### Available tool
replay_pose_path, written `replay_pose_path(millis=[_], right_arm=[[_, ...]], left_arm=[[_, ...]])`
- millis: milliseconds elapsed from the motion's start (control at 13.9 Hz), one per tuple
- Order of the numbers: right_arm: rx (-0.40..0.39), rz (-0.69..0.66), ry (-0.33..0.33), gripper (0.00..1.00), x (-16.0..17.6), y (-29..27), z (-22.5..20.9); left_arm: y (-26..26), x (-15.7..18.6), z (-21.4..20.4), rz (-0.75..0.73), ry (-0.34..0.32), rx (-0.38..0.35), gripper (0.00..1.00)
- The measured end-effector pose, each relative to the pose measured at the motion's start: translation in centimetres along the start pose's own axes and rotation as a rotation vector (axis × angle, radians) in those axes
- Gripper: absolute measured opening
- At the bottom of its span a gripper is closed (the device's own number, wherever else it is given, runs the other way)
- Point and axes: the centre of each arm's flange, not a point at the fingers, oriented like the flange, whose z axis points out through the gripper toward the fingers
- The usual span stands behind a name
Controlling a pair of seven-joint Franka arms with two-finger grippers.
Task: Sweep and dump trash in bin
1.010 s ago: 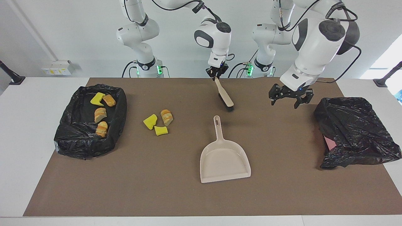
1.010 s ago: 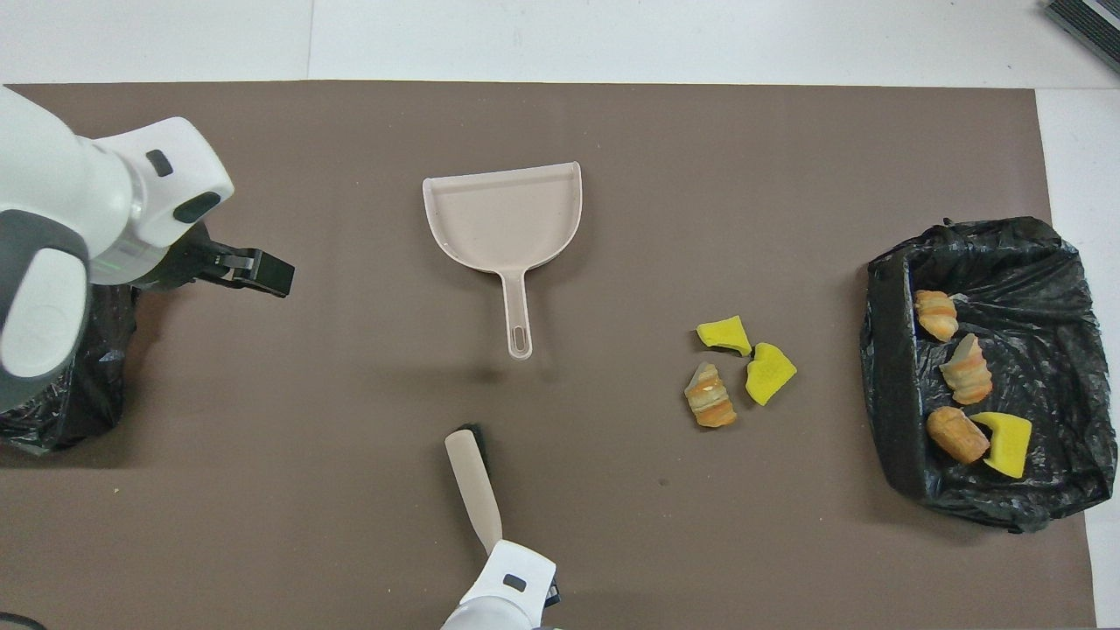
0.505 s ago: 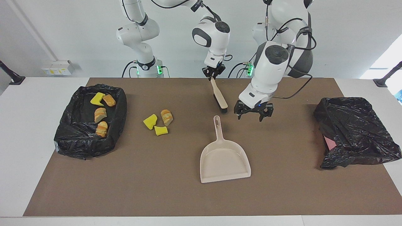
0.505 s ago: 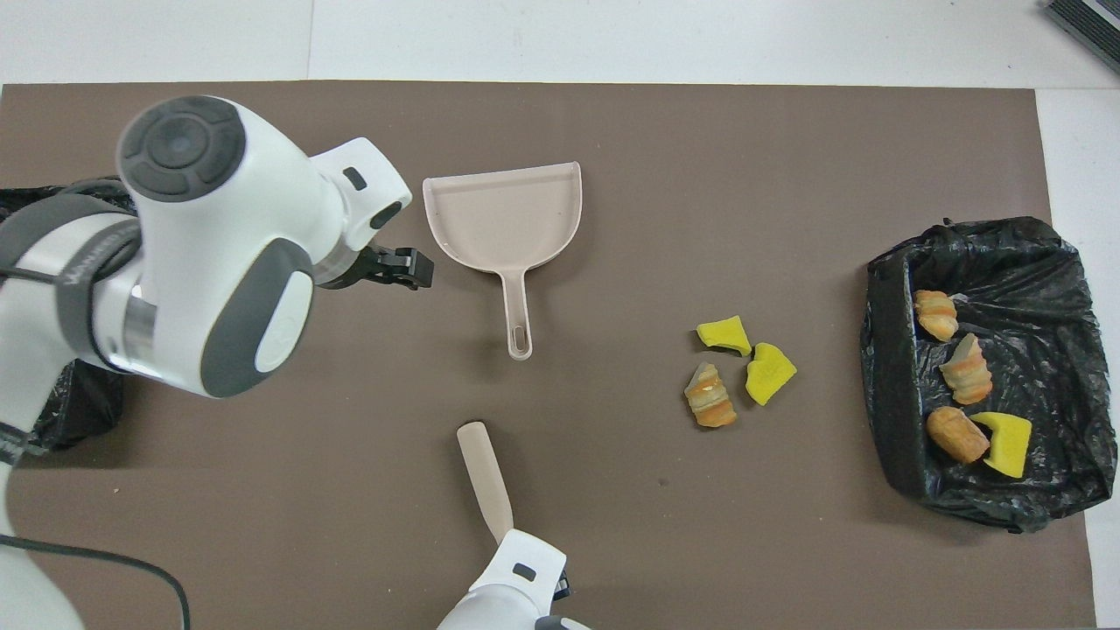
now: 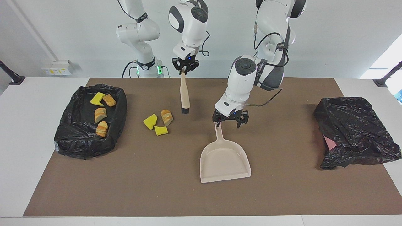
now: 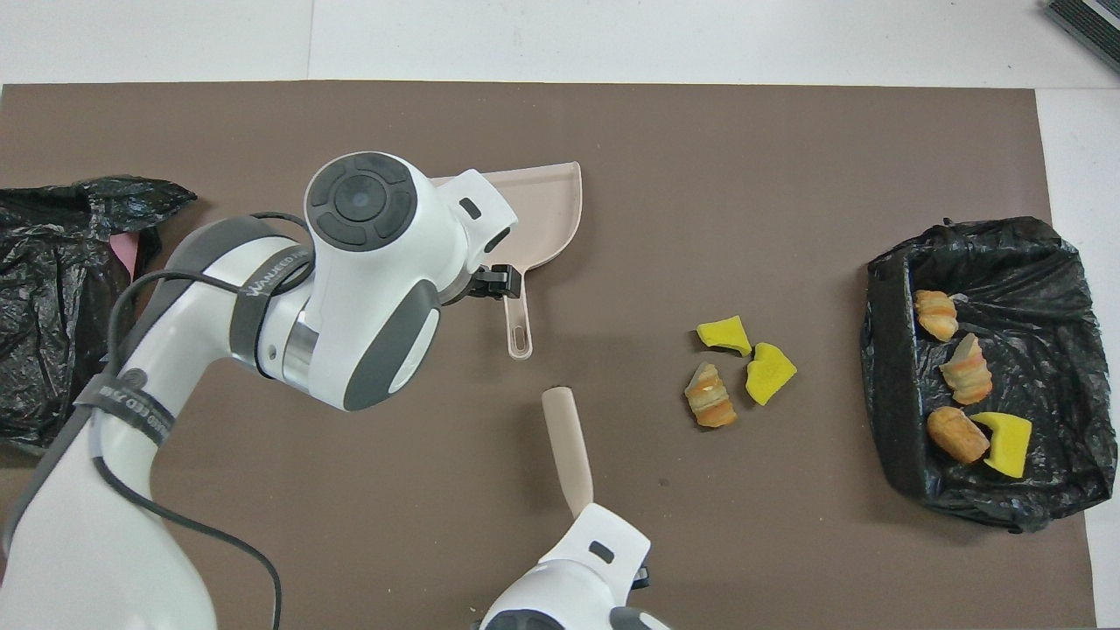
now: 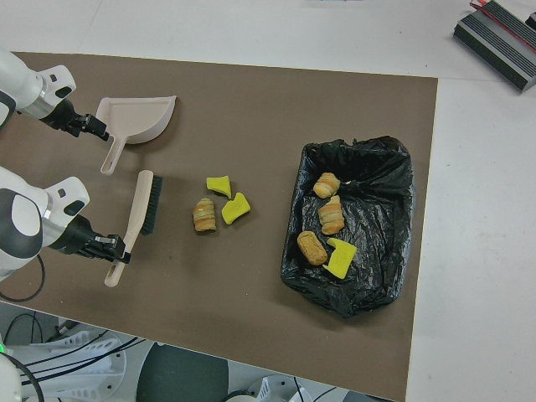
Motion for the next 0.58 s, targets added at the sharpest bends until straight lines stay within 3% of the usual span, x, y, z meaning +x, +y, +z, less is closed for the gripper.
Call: replay_pose_path(millis=[216,505,577], right_arm=[[-0.026,0.083,-0.03,0.26,4.6,8.4,1.7],[-0.086,0.081,-0.058,0.26,7.2,14.8,4.5],[-0.122,0.066,-0.073,0.26,7.4,15.3,5.6]], left_arm=[[2.3,-1.0,3.2,-0.003,-0.021,0.009,1.0],[3.1,-1.5,5.1,-0.003,-0.036,0.018,0.96],[3.1,-1.5,5.2,-0.003,-0.038,0.02,0.82]])
